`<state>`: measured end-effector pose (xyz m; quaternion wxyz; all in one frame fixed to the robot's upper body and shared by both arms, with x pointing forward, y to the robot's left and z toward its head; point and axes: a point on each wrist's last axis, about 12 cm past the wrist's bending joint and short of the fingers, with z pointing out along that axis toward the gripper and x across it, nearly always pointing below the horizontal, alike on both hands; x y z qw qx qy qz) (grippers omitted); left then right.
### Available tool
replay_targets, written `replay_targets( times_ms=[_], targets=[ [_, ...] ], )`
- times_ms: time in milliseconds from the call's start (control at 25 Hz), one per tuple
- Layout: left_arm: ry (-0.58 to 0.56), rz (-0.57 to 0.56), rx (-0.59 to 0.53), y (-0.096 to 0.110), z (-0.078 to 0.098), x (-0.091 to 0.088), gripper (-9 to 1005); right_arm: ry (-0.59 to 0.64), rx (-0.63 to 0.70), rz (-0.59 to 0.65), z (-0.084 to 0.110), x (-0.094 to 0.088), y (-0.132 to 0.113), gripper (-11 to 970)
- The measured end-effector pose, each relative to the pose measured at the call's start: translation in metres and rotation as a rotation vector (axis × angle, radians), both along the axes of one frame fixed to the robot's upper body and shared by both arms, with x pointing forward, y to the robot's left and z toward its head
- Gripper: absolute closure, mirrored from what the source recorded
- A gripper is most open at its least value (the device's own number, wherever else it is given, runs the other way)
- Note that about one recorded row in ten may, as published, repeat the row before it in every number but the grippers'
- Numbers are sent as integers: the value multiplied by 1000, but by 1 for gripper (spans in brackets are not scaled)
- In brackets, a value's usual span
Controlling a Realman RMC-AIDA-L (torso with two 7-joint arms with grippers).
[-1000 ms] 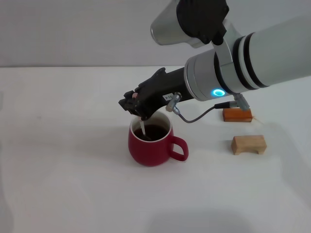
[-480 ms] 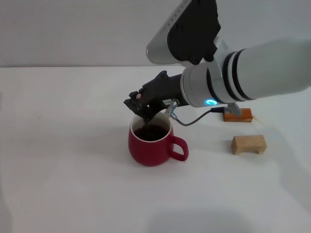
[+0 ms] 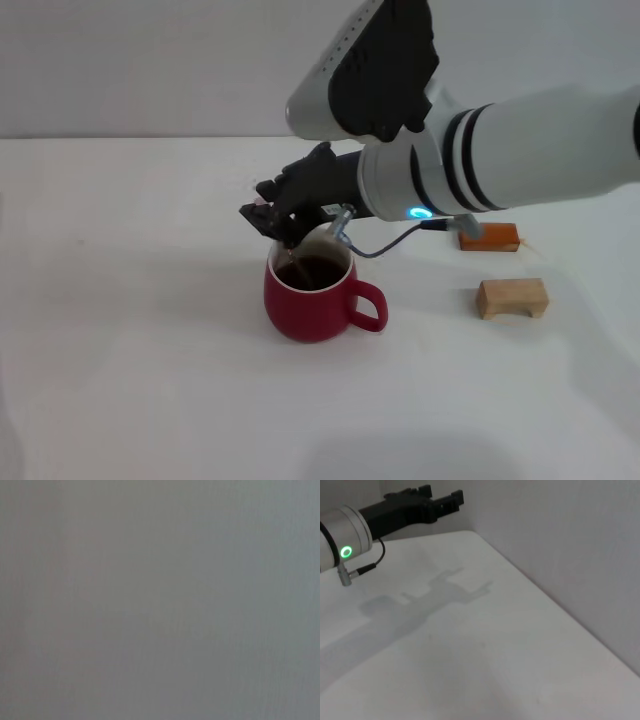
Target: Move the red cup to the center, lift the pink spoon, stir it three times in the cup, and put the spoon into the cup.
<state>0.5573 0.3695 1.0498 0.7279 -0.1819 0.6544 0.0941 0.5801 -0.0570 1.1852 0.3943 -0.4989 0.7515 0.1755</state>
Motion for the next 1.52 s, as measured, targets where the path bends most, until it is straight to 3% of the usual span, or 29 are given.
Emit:
replay_targets(
  times_ms=[240,360,440,560,680,760,800,920,960,1000,1160,1520],
  targets=[
    [0,-1,0,0,0,0,169,-200,76,-3,4,4,12,708],
    [-3,-3,-9,-1,0,0,169,-441,215,-110,2,8,6,703],
    [-5,-4,-13,-2,0,0,169,-501,264,-148,-1,9,1,703],
    [-12,-10,-28,-3,0,1,169,-735,418,-313,-18,9,-28,703],
    [-16,-14,-32,-4,1,2,169,-833,491,-412,-24,7,-48,704],
    [-19,-18,-35,-5,1,3,169,-931,576,-592,-34,2,-85,704],
    [-19,-18,-36,-5,1,3,169,-931,576,-592,-34,2,-85,704],
    [-19,-20,-36,-6,1,4,169,-1007,629,-781,-48,-10,-130,704],
    [-19,-20,-36,-6,1,4,169,-1043,639,-906,-61,-21,-162,704],
    [-19,-20,-36,-6,1,4,169,-1043,639,-906,-61,-21,-162,699],
    [-16,-18,-36,-5,0,2,169,-1056,589,-1082,-93,-51,-223,680],
    [-14,-8,-34,-2,-2,-2,169,-1024,516,-1281,-110,-76,-268,636]
  ],
)
